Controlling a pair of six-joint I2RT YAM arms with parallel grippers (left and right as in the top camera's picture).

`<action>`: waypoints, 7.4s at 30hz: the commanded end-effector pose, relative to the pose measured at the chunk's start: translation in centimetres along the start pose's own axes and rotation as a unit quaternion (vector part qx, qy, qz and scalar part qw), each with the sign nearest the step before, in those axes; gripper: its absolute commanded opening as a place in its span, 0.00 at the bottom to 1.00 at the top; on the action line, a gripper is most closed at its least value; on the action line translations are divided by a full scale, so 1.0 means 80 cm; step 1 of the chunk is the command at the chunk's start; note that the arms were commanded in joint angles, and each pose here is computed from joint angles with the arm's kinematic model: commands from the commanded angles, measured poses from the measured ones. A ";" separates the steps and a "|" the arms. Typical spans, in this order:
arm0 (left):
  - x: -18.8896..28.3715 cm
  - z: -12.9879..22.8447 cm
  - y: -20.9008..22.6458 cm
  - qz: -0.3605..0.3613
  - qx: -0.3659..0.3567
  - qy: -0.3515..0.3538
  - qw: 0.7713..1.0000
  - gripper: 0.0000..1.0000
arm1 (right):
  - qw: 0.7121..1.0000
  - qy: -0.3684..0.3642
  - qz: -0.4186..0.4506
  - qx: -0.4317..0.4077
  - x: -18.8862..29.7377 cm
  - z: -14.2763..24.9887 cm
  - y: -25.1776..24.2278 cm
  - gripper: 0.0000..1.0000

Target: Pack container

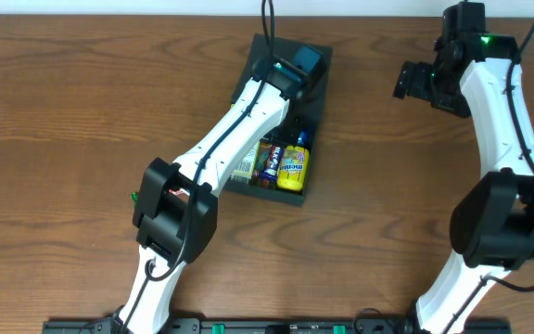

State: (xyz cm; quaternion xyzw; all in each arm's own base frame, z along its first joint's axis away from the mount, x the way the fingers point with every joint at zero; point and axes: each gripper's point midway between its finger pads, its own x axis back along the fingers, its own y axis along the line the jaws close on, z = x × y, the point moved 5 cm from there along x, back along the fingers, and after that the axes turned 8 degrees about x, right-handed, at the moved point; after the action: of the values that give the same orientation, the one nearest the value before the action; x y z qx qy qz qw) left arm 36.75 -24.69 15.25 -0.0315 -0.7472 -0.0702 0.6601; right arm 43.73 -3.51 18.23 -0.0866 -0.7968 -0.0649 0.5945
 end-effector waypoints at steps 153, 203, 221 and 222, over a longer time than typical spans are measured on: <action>0.094 -0.114 0.140 0.052 0.085 -0.293 0.951 0.06 | 0.994 -0.013 -0.101 0.040 0.019 0.000 0.044 0.01; -0.104 -0.112 0.193 0.209 0.288 -0.054 0.933 0.06 | 0.757 -0.010 -0.649 0.072 -0.092 0.020 0.255 0.01; -0.048 -0.145 0.221 0.432 0.219 -0.113 0.867 0.05 | 0.676 -0.017 -0.718 0.164 -0.043 0.024 0.257 0.01; -0.045 -0.145 0.220 0.436 0.209 -0.117 0.868 0.06 | 0.671 -0.017 -0.722 0.169 -0.038 0.023 0.257 0.02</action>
State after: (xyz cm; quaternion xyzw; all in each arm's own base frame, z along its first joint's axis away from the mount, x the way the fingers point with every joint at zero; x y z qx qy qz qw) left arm 51.38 -7.78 13.30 -0.1573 -0.7343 0.3949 0.5292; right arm 48.06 16.66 13.76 0.5896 -0.6534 -0.3320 0.3394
